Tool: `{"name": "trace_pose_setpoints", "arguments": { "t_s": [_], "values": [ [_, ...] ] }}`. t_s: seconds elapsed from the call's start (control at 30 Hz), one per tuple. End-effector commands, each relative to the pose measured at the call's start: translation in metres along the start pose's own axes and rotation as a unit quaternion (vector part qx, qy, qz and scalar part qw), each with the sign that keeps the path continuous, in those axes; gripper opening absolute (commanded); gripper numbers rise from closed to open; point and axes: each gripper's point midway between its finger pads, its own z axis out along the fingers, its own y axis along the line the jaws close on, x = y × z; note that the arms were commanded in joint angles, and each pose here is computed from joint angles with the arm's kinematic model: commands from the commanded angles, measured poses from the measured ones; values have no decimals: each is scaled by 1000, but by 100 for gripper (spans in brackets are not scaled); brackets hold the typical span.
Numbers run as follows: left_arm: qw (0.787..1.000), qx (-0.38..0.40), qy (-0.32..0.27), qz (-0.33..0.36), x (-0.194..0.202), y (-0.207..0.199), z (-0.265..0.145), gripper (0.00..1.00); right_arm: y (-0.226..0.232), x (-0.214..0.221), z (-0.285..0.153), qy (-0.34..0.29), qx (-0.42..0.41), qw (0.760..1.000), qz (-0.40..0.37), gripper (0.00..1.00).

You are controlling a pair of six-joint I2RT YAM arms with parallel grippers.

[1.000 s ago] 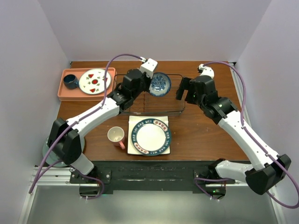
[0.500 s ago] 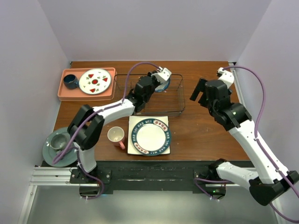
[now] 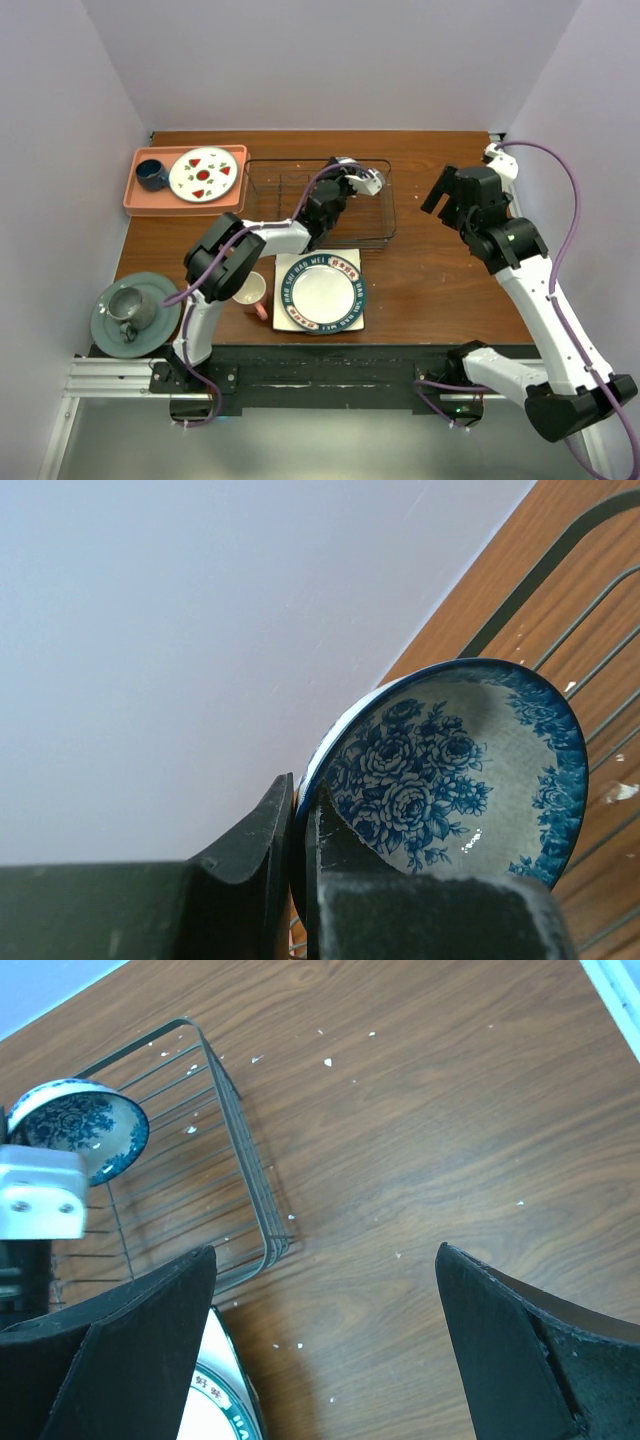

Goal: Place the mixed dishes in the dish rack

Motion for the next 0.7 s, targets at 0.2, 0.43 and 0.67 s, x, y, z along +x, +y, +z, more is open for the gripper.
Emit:
{"name": "trace_pose_setpoints", "arguments": {
  "t_s": [0.2,0.43,0.67],
  "values": [
    [992,-94,-75,35,-41,32,6,0,6,-13,2,8,-21,1000,12,94],
    [989,-55,-107,87,-42,5,8,0,2,-8,3,12,-18,1000,8,93],
    [980,-37,-147,129,-45,-15,5,0,-4,-12,1,2,-9,1000,5,94]
  ]
}}
